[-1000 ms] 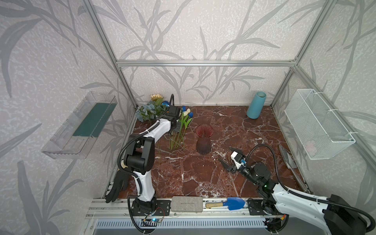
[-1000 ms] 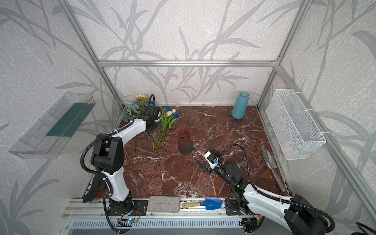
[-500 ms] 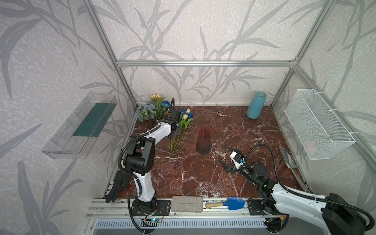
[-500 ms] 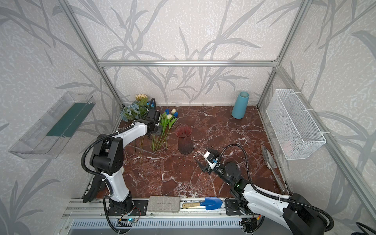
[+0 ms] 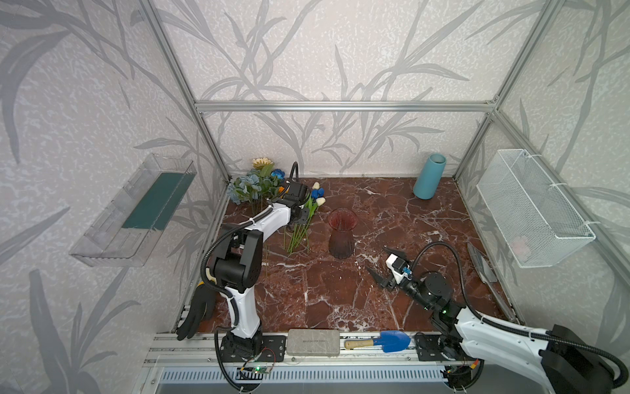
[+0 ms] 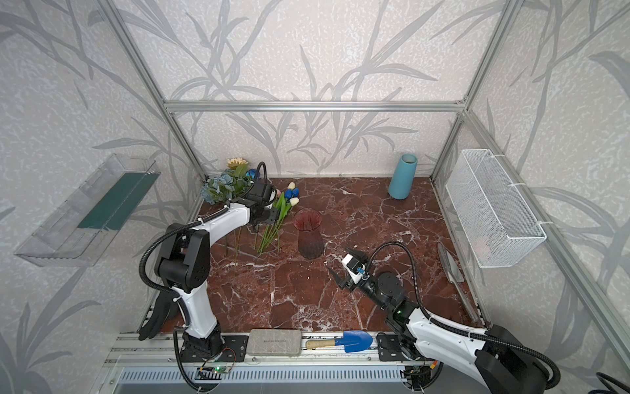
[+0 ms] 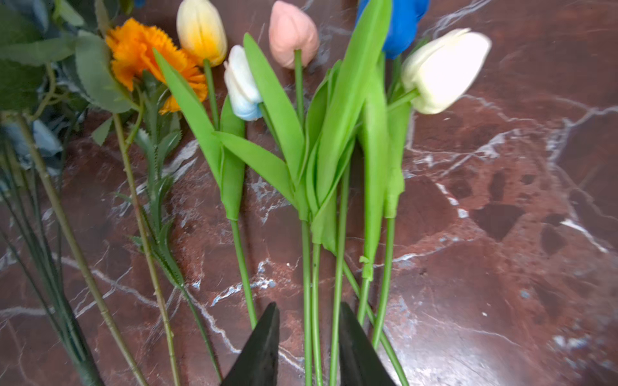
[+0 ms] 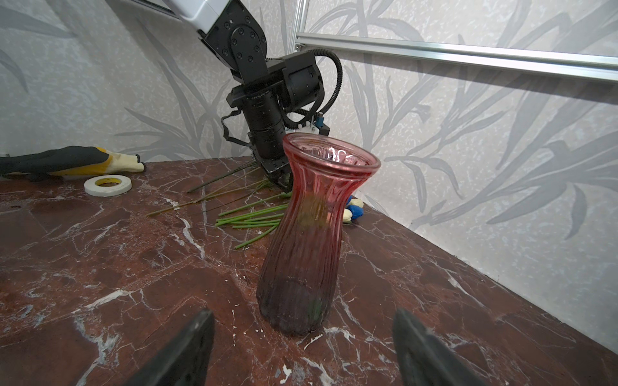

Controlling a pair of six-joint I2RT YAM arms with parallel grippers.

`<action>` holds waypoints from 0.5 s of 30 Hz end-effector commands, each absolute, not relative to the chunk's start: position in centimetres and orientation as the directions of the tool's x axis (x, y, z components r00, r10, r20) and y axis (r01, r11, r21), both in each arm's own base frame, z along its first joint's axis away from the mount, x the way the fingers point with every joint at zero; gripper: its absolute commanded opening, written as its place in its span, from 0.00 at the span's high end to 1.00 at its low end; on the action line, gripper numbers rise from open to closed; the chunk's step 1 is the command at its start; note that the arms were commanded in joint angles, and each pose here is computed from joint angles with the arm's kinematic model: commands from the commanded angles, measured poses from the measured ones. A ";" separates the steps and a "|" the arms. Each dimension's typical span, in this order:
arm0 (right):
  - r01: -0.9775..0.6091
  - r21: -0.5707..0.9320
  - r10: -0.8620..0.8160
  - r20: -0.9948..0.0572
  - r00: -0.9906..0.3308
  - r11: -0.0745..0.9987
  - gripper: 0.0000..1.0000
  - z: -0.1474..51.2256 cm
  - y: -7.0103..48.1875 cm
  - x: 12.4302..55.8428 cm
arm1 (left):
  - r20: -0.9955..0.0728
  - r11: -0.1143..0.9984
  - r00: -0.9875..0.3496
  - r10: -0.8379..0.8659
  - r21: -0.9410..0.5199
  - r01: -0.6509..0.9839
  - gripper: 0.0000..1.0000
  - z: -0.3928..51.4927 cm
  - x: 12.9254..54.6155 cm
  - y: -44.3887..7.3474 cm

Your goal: Arrange the flowers into the vase

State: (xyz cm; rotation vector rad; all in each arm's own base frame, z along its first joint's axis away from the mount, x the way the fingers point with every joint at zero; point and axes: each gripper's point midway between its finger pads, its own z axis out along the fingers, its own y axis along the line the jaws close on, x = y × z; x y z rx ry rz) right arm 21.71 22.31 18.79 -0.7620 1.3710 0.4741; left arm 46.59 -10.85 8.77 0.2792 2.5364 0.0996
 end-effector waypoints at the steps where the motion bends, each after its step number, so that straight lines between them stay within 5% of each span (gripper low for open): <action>1: -0.703 -0.206 -0.101 -0.977 0.189 0.681 0.16 20.1 22.7 21.8 | -0.569 0.956 -0.781 0.257 0.029 0.293 0.68 10.1 46.1 -13.6; 15: -0.702 -0.212 -0.108 -0.976 0.190 0.680 0.16 20.0 22.6 21.8 | -0.363 0.962 -0.895 0.259 0.009 0.274 0.66 4.2 45.8 -13.4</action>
